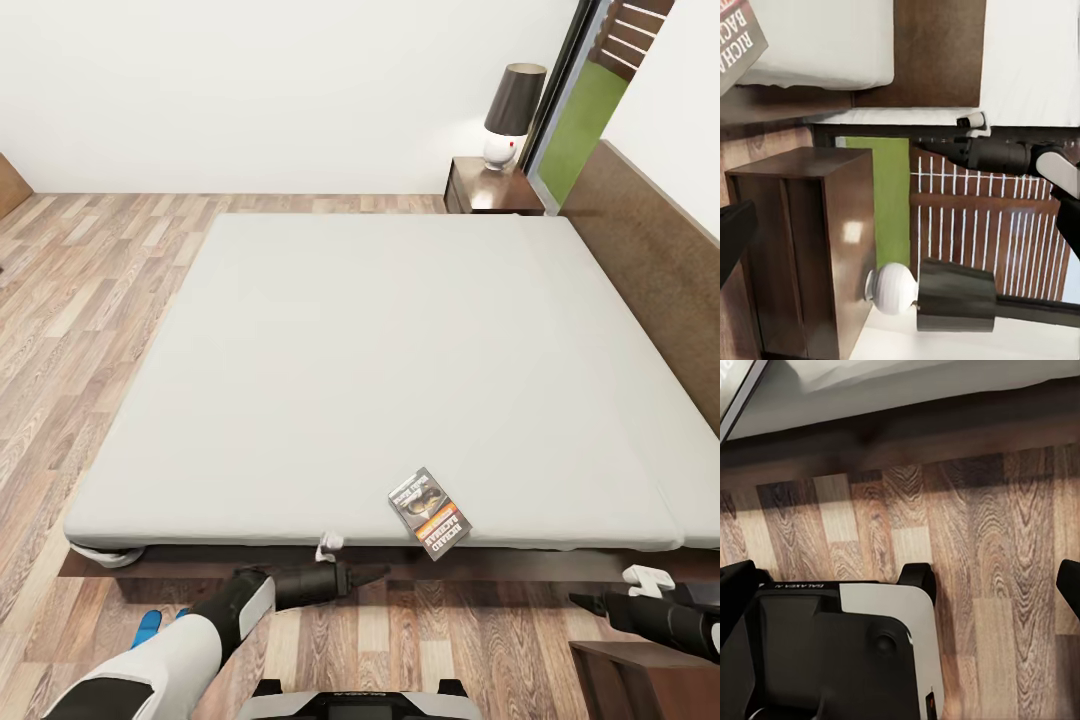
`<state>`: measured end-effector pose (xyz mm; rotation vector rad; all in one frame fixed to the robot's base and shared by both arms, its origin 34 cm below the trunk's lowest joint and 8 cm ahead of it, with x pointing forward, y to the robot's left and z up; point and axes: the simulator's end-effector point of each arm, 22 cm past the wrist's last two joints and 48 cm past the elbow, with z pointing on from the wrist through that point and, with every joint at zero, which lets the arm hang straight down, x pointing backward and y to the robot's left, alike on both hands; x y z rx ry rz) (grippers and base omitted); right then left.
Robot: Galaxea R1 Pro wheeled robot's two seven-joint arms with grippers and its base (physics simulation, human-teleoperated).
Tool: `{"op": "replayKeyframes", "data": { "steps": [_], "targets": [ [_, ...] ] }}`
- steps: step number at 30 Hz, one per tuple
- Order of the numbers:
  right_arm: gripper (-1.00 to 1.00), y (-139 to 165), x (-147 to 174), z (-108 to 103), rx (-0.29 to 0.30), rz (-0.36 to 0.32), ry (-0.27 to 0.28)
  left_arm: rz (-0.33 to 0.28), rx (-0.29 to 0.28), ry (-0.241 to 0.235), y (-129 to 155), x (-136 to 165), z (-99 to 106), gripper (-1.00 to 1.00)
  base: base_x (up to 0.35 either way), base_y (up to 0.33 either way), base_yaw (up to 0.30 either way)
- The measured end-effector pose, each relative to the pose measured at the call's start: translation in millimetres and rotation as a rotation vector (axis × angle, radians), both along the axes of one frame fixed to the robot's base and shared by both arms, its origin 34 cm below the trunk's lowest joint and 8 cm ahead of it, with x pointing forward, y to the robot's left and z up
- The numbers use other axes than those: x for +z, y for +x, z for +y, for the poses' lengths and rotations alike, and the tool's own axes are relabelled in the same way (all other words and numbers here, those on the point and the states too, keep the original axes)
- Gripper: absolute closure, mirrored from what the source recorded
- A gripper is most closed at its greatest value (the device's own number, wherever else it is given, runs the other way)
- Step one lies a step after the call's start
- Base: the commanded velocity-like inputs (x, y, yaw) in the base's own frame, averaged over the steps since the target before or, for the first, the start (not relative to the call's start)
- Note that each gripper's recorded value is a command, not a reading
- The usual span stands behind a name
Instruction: In the bedroom, move the book from the bed onto either nightstand, and place the two sandals side by side next to the bed.
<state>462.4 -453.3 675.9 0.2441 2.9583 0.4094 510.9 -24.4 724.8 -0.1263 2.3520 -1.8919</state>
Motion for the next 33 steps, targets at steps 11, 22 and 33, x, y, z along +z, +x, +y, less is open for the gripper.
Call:
{"op": "replayKeyframes", "data": {
  "steps": [11,22,33],
  "targets": [
    [-1.0,-1.4,-0.9,0.0,-0.002,0.003,0.0,0.012,-0.007,0.017,4.8,-1.1,-0.6,-1.0,0.0,0.0,0.0],
    [-1.0,-5.0,-4.2,1.8,-0.013,0.01,0.003,0.016,0.022,0.015,10.4,-1.6,4.1,-1.0,0.0,0.0,0.0],
    [-1.0,-26.6,-12.8,-15.0,-0.05,0.06,-0.025,0.017,0.028,0.013,11.5,-1.0,4.4,-1.0,0.0,0.0,-0.078]
  ]
}}
